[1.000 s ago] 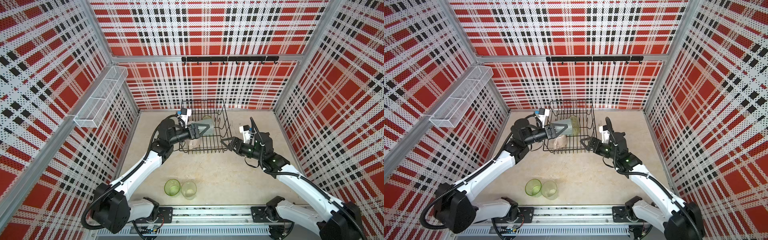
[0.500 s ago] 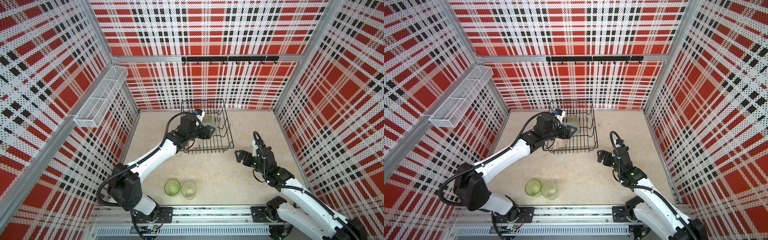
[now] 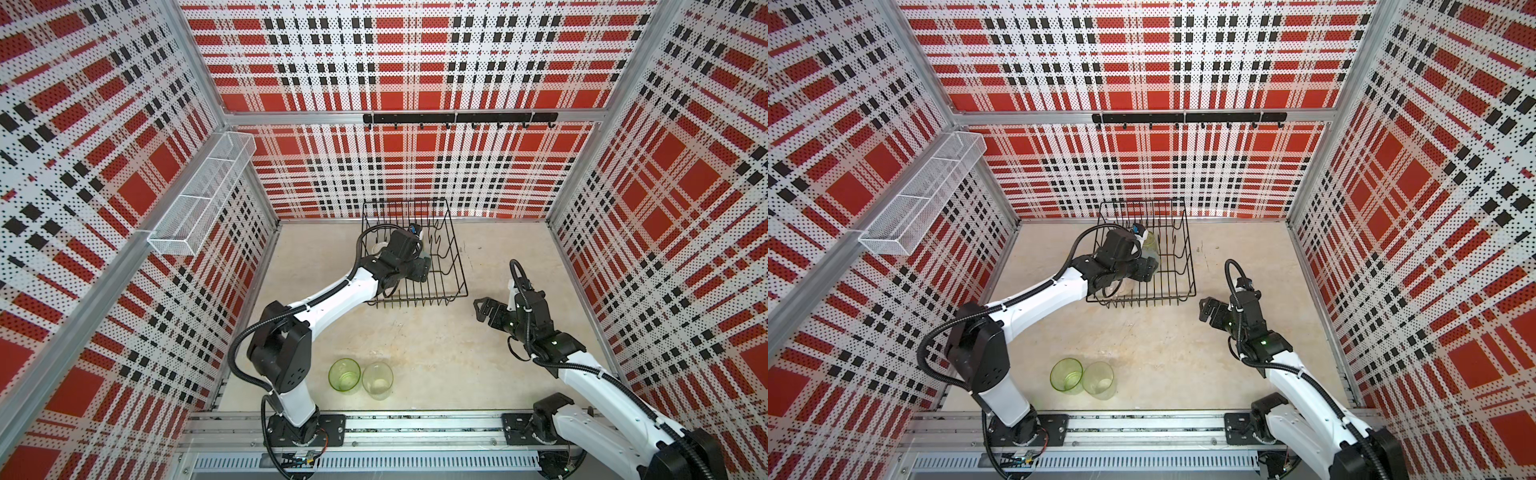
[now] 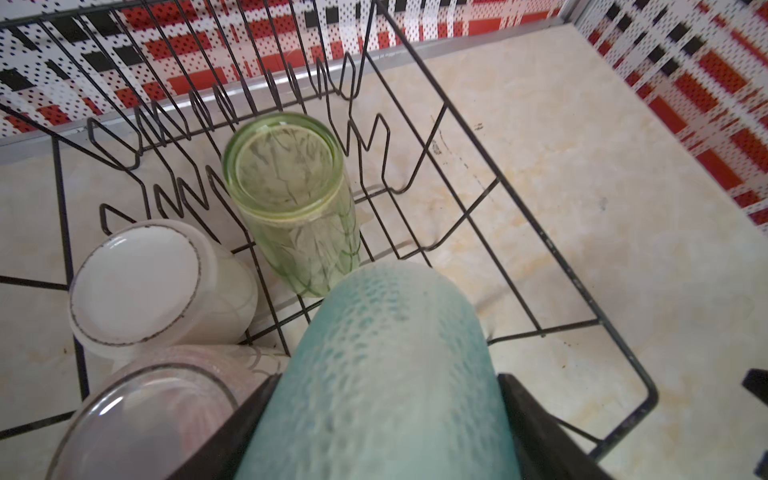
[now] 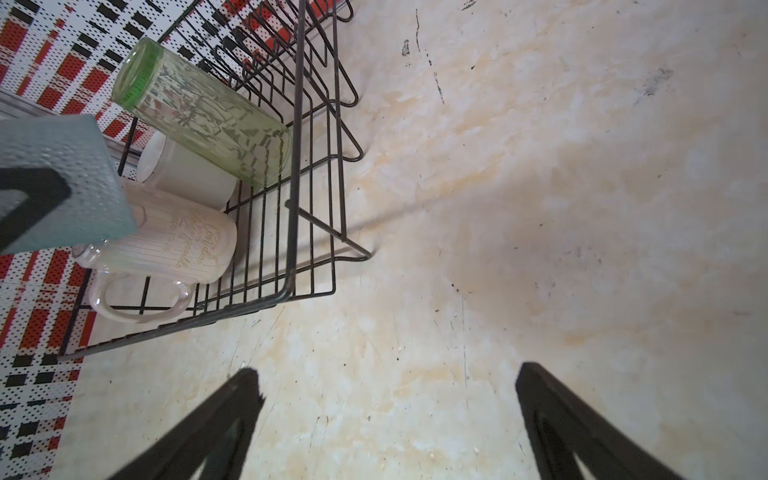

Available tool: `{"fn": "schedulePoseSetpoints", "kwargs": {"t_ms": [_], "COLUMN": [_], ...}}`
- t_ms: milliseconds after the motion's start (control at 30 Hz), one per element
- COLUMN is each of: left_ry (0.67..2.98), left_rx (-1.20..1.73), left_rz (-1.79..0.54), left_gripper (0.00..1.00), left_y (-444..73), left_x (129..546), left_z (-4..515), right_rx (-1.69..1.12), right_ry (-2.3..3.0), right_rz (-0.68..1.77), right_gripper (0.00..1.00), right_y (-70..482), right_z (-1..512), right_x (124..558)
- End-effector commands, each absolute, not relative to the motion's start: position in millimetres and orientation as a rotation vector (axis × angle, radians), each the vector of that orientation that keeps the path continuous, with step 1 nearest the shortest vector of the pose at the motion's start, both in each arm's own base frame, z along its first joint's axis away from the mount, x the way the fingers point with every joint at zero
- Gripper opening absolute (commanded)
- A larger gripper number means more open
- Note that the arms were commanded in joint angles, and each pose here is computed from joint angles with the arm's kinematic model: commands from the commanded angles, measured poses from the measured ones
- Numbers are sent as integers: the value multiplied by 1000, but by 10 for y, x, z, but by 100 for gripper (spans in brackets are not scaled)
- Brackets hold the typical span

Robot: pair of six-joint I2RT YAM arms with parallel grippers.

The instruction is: Load the cups into the dish rack

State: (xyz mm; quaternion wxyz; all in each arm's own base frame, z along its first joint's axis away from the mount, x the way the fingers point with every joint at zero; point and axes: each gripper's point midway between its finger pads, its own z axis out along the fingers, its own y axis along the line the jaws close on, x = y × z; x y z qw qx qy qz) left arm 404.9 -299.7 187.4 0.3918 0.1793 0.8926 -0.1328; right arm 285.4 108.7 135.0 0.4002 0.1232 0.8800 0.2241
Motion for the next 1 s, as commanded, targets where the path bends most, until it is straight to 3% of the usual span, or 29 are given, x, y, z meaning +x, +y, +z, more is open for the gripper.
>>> {"fn": "schedulePoseSetpoints", "kwargs": {"t_ms": [0,600,833,967], "left_ry": [2302,2429,2426,2411], "left_rx": [498,600,594,589], "left_rz": [-221,-44,-16,-33], "left_gripper": [67,74,86,89], "left_y": [-2966,-2982,-2962,-2987], "left_x": [4103,4162,4193,4209], "left_z": [1736,1062,1062,1142], "right_rx": [321,336,321,378], "right_ry": [2198,2191,2173,2172], "right_rz": [566,561,476,575], "right_gripper": [100,100,100,100], "right_y": [1064,1037,932,765], "right_z": [1387,1391,1533,1629], "right_x": [2869,2858,2967,3164]}}
